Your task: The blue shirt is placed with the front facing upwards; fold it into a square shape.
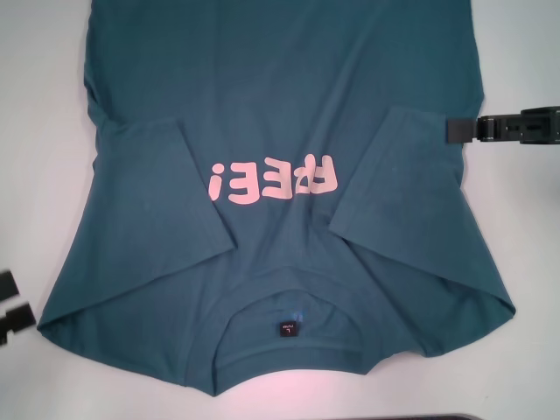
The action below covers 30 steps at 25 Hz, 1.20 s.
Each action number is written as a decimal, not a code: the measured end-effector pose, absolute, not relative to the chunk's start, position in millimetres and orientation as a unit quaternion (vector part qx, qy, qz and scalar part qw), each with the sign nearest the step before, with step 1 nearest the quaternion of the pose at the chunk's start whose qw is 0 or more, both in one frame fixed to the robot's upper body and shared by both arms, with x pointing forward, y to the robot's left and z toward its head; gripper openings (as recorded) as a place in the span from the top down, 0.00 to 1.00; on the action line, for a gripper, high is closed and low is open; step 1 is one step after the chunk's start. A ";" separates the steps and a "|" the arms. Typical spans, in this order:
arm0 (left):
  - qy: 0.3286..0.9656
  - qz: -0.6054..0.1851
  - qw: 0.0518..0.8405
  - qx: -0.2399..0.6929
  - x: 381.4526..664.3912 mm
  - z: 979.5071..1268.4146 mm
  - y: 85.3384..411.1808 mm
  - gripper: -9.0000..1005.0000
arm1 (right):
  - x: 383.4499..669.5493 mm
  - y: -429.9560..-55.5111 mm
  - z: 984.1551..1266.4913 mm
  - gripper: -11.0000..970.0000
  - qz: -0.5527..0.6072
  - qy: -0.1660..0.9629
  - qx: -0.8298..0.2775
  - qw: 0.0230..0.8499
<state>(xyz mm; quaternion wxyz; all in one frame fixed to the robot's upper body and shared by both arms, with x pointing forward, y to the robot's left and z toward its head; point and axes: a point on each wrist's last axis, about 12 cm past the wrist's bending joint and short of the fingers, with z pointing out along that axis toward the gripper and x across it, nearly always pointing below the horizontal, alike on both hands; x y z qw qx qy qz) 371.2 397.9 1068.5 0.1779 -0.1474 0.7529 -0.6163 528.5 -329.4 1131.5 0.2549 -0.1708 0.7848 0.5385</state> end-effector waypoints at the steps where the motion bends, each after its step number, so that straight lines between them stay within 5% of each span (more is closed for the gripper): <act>1: 0.760 -0.610 0.168 -0.150 369.6 1066.9 399.0 0.12 | 529.3 -328.8 1131.7 0.23 0.539 0.785 -0.170 0.255; 30: 0.824 -0.496 0.119 -0.247 390.2 1038.3 408.9 0.16 | 530.8 -328.6 1125.9 0.23 0.539 0.790 -0.138 0.256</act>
